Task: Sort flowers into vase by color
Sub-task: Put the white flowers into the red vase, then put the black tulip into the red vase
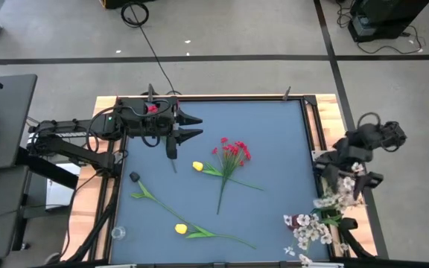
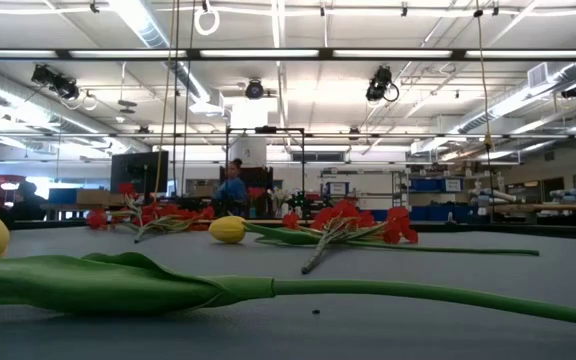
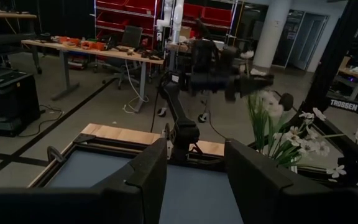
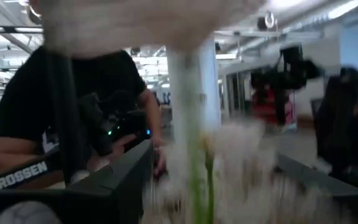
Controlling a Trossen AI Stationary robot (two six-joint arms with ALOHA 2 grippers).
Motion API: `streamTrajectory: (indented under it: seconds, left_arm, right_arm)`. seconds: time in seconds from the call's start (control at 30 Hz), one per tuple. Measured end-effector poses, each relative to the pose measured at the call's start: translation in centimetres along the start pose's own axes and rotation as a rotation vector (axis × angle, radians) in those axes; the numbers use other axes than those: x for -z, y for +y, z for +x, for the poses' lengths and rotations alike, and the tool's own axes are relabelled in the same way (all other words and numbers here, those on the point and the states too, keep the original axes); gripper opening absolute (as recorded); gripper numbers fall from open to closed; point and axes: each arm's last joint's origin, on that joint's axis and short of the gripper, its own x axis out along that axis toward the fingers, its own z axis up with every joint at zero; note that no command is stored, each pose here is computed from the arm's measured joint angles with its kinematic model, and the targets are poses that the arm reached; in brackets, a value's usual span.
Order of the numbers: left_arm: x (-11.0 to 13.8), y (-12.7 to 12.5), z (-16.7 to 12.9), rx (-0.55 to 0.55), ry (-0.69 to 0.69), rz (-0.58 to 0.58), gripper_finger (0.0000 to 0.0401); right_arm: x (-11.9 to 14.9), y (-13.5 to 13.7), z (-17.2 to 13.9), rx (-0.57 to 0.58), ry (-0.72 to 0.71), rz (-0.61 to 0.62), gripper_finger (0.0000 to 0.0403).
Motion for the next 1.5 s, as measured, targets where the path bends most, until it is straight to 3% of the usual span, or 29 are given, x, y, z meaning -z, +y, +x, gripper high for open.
streamTrajectory:
  seconds: [0.2,0.37,0.53,0.63,0.77,0.87,0.97,1.13,1.4,1.5]
  left_arm:
    - [0.0,0.0,0.0,0.0,0.0,0.0,0.0167]
    - [0.0,0.0,0.0,0.0,0.0,0.0,0.0167]
    - [0.0,0.0,0.0,0.0,0.0,0.0,0.0167]
    - [0.0,0.0,0.0,0.0,0.0,0.0,0.0167]
    - [0.0,0.0,0.0,-0.001,0.0,0.0,0.0167]
    - [0.0,0.0,0.0,0.0,0.001,0.0,0.0167]
    - [0.0,0.0,0.0,0.0,0.001,0.0,0.0167]
    - [0.0,0.0,0.0,-0.001,0.0,0.0,0.0167]
    - [0.0,0.0,0.0,0.0,0.0,0.0,0.0167]
    - [0.0,0.0,0.0,0.0,0.001,0.0,0.0167]
  right_arm:
    - [-2.3,1.0,-0.2,-0.022,-0.036,-0.087,0.0248]
    - [-2.9,1.7,-0.2,-0.12,-0.006,-0.163,0.0216]
    - [-3.0,1.9,-0.4,-0.122,0.081,-0.183,0.0199]
    - [-3.1,2.0,-0.7,-0.027,0.14,-0.242,0.0199]
    - [-2.7,1.5,-1.1,0.214,0.219,-0.294,0.02]
    - [-3.1,1.1,-1.3,0.42,0.198,-0.303,0.0199]
    - [-3.7,1.0,-1.3,0.495,0.139,-0.319,0.02]
    - [-4.7,1.3,-1.1,0.476,0.028,-0.313,0.0201]
    - [-6.6,2.4,-0.9,0.318,-0.155,-0.277,0.0202]
    - [-7.0,2.5,-0.9,0.345,-0.201,-0.273,0.0202]
